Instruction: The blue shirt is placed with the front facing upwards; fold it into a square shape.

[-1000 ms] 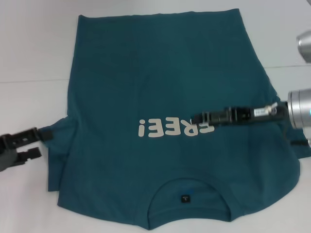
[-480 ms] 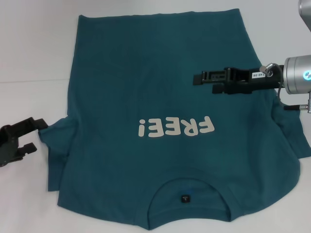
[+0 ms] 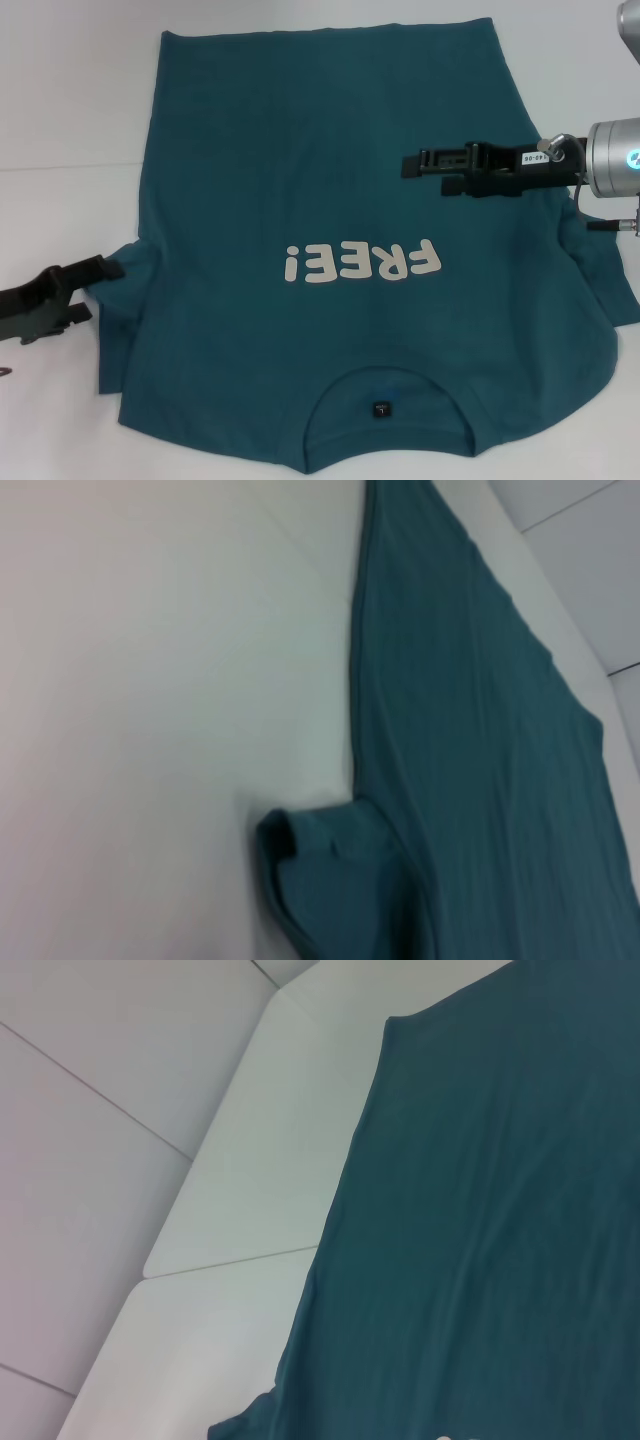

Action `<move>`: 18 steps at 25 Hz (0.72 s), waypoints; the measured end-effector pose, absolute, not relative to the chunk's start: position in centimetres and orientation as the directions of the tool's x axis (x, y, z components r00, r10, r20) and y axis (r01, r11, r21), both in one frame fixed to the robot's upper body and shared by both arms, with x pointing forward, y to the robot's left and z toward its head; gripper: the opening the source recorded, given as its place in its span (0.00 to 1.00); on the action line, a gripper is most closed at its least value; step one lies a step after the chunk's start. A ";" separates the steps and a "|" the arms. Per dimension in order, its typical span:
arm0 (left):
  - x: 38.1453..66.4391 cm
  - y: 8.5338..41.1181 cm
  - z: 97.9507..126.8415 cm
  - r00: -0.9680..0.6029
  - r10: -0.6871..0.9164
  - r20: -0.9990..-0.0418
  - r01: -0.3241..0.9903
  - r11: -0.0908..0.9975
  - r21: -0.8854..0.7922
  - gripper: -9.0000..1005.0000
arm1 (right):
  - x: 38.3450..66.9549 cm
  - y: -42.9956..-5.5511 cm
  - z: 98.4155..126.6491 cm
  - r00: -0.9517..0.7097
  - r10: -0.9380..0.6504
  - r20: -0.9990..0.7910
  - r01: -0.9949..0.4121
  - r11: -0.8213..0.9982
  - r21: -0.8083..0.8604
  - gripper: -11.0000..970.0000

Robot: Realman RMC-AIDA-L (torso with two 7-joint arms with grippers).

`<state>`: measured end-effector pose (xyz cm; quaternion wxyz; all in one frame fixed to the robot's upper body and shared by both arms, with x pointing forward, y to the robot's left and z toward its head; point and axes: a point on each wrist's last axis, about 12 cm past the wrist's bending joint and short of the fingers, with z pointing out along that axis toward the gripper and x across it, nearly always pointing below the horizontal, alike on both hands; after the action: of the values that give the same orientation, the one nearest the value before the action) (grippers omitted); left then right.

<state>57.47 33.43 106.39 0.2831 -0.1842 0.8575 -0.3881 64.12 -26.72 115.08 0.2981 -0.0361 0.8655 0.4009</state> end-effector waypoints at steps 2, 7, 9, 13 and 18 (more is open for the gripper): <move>57.6 33.1 106.2 -0.777 -0.528 -0.343 -0.099 0.640 -0.762 0.84 | 64.1 -26.8 115.1 -0.819 0.179 -0.546 -0.300 0.678 0.671 0.97; 58.0 32.8 105.9 -0.776 -0.522 -0.355 -0.105 0.661 -0.743 0.83 | 64.2 -26.9 115.1 -0.818 0.180 -0.546 -0.298 0.679 0.671 0.97; 58.0 32.7 105.8 -0.775 -0.523 -0.355 -0.107 0.662 -0.741 0.83 | 64.1 -26.9 115.0 -0.818 0.181 -0.546 -0.297 0.680 0.671 0.97; 58.2 32.5 105.8 -0.778 -0.519 -0.356 -0.104 0.664 -0.740 0.82 | 64.1 -26.9 115.0 -0.818 0.182 -0.546 -0.296 0.681 0.670 0.97; 58.7 31.8 105.7 -0.786 -0.500 -0.364 -0.096 0.680 -0.727 0.82 | 64.2 -27.0 115.0 -0.816 0.185 -0.548 -0.294 0.683 0.669 0.97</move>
<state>58.69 31.79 105.73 0.2790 -0.1706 0.8729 -0.3620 64.18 -26.95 115.03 0.3017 -0.0316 0.8662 0.3971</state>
